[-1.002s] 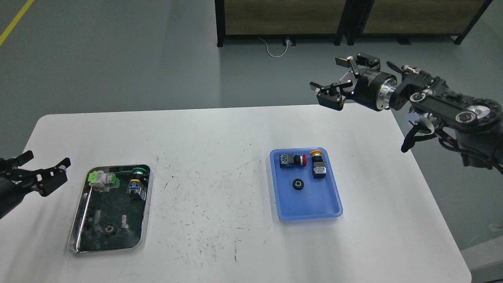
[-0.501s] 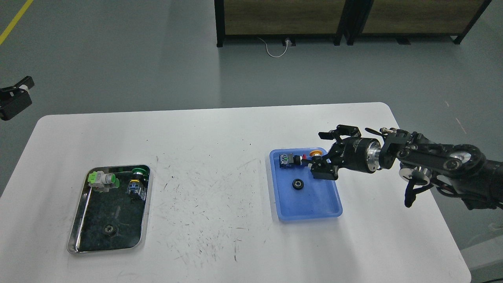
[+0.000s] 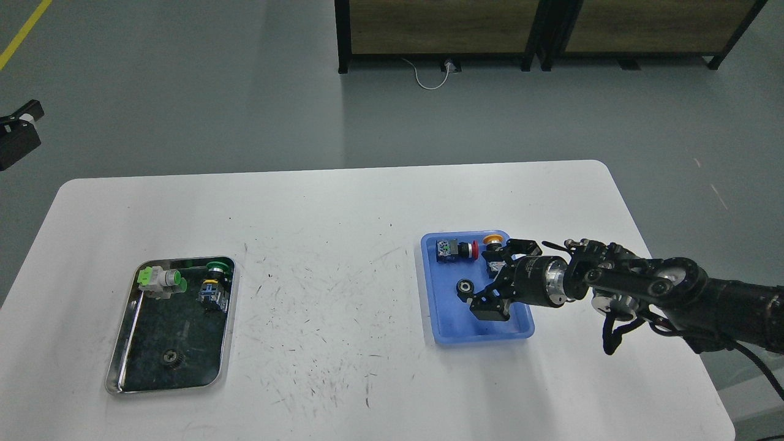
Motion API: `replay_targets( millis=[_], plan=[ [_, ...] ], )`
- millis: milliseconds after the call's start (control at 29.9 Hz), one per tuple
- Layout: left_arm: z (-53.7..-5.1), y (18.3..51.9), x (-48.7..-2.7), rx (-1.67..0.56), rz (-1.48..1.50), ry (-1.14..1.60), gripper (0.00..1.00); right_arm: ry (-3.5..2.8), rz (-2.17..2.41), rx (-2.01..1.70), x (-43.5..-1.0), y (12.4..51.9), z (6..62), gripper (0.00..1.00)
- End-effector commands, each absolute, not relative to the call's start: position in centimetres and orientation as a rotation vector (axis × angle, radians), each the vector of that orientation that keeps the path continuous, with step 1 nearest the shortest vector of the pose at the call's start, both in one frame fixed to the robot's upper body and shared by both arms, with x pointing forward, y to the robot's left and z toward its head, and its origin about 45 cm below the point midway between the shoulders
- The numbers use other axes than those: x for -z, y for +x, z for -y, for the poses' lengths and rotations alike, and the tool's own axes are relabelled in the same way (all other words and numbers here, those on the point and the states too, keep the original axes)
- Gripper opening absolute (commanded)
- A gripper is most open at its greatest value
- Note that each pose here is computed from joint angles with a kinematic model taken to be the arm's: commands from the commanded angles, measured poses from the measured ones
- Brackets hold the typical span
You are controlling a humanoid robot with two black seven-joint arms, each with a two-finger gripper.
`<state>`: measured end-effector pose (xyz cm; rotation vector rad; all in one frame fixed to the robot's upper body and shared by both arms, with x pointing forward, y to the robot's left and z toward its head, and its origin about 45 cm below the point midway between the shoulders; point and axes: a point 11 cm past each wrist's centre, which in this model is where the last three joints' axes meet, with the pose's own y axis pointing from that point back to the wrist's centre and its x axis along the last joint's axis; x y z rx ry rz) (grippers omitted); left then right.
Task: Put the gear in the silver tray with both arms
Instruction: 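Close the right gripper on the remaining black gear in the blue tray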
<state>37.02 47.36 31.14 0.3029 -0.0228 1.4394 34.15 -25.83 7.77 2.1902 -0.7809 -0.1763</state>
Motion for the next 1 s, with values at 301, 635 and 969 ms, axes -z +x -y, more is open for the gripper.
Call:
replay_targets(
  millis=[301,635,969],
  plan=[
    [-47.5,37.0,-31.1,-1.445,0.024,0.307,0.97,2.175,0.798,0.173,-5.8,33.9,24.5,0.93],
    [-47.7,37.0,-31.1,-1.452,0.025,0.313,0.97,2.172,0.821,0.166,-6.0,34.1,25.0,0.83],
    [-48.0,36.9,-31.2,-1.456,0.029,0.316,0.97,2.157,0.81,0.165,-5.2,33.5,25.4,0.7]
  ],
)
